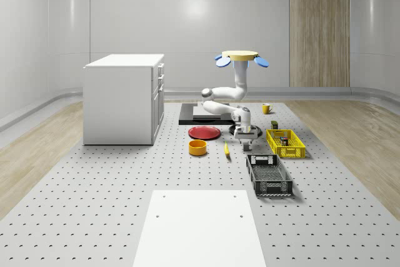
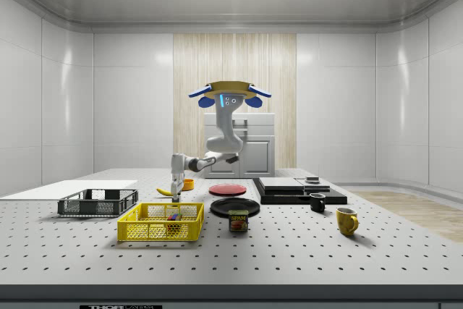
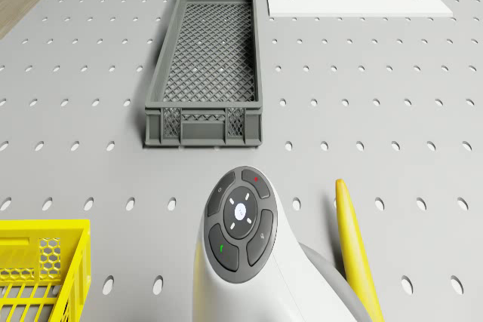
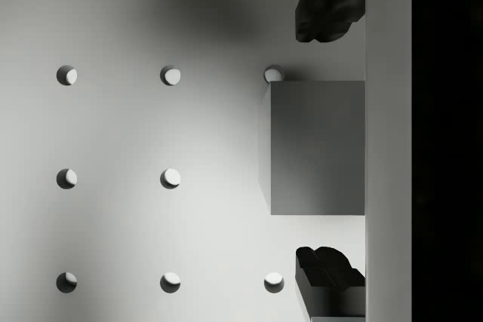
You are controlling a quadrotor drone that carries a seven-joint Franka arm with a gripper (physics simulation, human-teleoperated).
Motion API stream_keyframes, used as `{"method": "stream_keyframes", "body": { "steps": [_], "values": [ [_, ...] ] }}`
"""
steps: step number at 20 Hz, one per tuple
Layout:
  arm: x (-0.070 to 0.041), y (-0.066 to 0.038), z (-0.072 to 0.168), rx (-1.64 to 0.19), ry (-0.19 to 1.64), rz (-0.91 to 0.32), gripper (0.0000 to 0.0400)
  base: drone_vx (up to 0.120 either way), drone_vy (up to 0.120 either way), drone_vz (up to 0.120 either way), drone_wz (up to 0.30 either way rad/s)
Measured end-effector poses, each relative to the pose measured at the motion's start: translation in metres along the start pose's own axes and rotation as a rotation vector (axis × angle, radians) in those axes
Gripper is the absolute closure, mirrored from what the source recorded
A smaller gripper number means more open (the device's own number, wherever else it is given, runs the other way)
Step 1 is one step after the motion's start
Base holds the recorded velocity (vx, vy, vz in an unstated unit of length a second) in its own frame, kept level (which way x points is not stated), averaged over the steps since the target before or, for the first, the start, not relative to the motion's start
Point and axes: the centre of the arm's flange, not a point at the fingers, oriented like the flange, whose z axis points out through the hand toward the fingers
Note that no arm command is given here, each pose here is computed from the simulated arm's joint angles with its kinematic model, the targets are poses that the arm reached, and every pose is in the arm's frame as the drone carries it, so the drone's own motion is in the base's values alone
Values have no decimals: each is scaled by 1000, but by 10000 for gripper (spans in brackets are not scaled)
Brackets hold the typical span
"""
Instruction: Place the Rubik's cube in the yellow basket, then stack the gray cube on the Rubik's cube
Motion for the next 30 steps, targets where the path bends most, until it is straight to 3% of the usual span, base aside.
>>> {"method": "stream_keyframes", "body": {
  "steps": [9, 13, 16, 26, 30],
  "values": [
    [0, 0, 12, 0, 0, 0, 0, 0, 0, 0, 0],
    [0, 0, 14, 0, 0, 0, 85, 0, 0, 0, 0],
    [0, 0, 14, 0, 0, 0, 119, 0, 0, 0, 0],
    [0, 0, 14, 0, 0, 0, 147, 0, 0, 0, 0],
    [0, 0, 3, 0, 0, 0, 149, 0, 0, 0, 0]
  ]
}}
